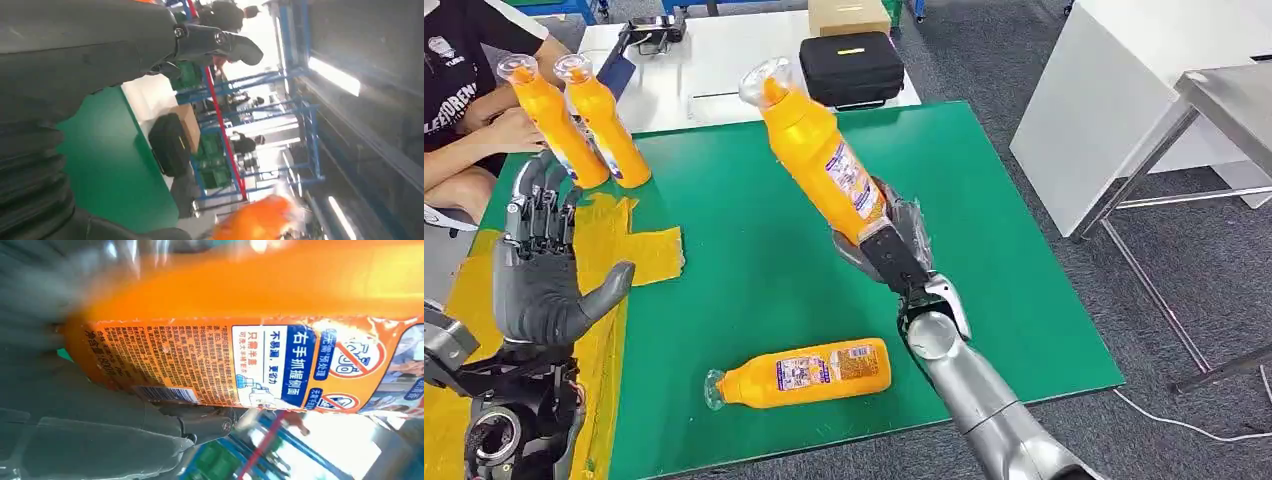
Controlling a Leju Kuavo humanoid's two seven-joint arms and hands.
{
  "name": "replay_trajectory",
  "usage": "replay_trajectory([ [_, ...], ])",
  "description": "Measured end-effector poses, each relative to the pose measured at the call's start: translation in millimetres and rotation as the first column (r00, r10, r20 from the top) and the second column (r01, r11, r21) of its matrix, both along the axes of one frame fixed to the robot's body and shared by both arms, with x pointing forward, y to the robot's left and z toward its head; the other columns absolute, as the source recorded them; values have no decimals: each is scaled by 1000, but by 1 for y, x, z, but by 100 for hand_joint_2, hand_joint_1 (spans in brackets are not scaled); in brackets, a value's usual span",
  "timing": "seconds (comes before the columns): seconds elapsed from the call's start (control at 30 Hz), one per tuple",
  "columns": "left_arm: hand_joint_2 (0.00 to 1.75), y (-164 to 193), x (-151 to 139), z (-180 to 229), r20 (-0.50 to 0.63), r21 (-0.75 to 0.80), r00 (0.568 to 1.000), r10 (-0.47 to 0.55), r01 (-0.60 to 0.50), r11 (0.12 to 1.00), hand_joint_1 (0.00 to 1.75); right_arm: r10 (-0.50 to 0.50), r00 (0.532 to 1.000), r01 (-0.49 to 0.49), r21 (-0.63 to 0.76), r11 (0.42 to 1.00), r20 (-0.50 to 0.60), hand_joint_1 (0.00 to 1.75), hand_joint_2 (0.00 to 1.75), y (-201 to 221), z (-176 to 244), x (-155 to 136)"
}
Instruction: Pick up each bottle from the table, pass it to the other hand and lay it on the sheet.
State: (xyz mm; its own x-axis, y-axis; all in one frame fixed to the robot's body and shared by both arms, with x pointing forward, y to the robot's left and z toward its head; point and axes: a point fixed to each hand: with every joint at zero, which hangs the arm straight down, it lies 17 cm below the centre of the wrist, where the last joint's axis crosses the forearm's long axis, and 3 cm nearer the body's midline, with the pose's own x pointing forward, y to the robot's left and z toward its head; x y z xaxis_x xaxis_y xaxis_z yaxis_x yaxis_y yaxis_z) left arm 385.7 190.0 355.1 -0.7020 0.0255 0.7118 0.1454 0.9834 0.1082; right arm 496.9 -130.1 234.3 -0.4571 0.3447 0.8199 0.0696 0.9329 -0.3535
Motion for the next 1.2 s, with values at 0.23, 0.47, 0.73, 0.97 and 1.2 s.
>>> replay_trajectory([
  [0.23,175,-28,3,-5,-23,68,997,-73,74,995,0,8,997,-17,121,993,78,175,175,-7,31,-18],
  [0.47,175,-54,3,-18,-62,131,987,-149,156,979,0,152,986,-164,204,965,73,175,175,11,35,-28],
  [0.73,175,-64,3,-24,-76,162,981,-180,190,968,0,226,970,-241,202,949,96,175,175,22,38,-35],
  [0.97,175,-89,-4,-24,-80,204,963,-256,267,942,0,443,891,-451,106,886,97,175,175,69,33,-60],
  [1.2,175,-107,-13,-25,-84,224,947,-312,323,920,0,517,852,-521,32,853,81,175,175,96,31,-67],
])
